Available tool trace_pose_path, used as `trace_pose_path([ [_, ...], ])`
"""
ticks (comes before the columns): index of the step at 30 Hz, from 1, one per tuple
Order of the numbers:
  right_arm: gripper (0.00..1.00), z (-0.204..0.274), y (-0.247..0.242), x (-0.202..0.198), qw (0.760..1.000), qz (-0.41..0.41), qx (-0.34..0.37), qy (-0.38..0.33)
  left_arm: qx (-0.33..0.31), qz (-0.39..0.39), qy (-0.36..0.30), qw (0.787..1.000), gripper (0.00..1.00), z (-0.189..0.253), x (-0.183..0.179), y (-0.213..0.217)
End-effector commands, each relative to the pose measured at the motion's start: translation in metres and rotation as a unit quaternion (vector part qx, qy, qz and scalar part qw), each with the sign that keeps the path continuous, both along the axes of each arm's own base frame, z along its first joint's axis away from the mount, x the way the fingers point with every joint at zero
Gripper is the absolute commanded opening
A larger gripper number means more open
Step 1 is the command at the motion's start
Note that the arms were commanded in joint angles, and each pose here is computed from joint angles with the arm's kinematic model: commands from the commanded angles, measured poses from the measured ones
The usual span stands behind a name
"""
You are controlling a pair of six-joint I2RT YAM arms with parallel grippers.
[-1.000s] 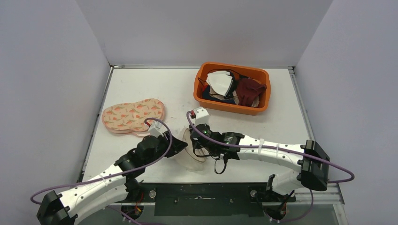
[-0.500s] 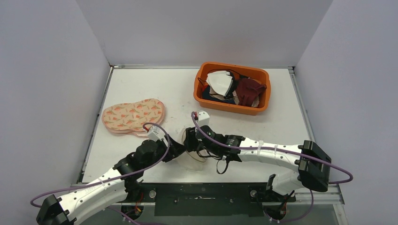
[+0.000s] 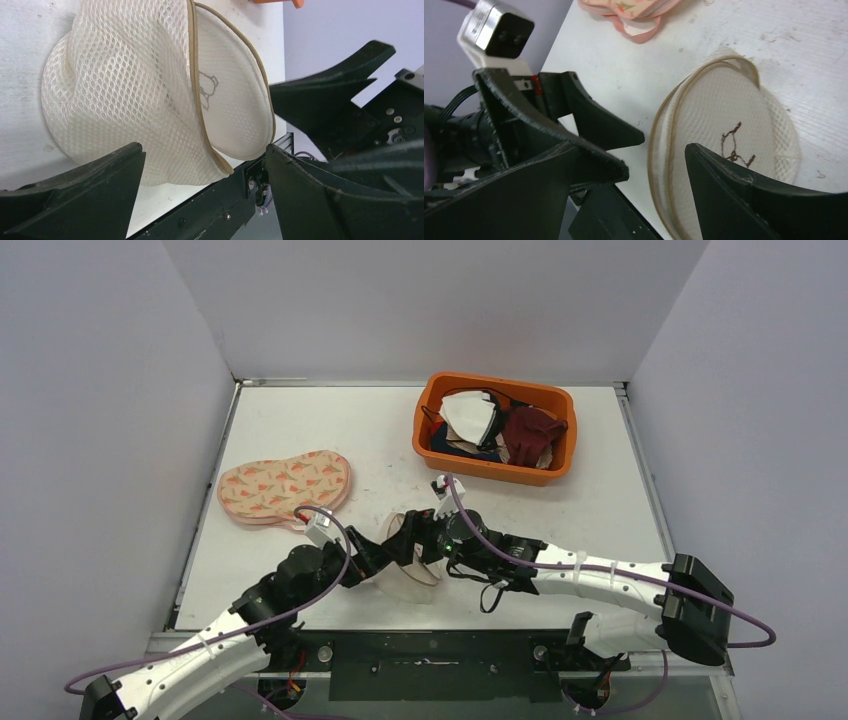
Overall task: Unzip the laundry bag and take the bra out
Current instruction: Close the laundry bag at the center of the board.
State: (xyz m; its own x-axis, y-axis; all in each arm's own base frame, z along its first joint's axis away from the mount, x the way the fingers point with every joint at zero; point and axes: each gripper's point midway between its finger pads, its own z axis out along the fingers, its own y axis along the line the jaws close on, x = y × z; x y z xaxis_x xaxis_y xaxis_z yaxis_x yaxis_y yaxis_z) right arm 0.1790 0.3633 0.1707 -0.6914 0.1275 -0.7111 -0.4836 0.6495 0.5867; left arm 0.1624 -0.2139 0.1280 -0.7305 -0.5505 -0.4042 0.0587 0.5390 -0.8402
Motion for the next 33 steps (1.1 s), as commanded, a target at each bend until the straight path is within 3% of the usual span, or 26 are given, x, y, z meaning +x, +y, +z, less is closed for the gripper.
trace_pose_path([
  [1,0.82,0.027,0.014,-0.026,0.996,0.064,0.068,0.002,-0.037,0.023,-0.03,0.999,0.9,0.022,0.011,0.0],
  [22,0.88,0.005,0.03,-0.046,0.985,0.112,0.113,0.071,-0.061,0.042,-0.043,0.996,0.92,0.033,0.028,-0.01],
  [31,0.93,0.02,0.025,-0.047,0.984,0.114,0.121,0.063,-0.085,0.068,-0.07,0.992,0.99,0.051,0.027,0.005],
  [33,0.95,0.025,0.023,-0.046,0.985,0.111,0.121,0.058,-0.087,0.071,-0.068,0.991,0.96,0.051,0.027,0.005],
])
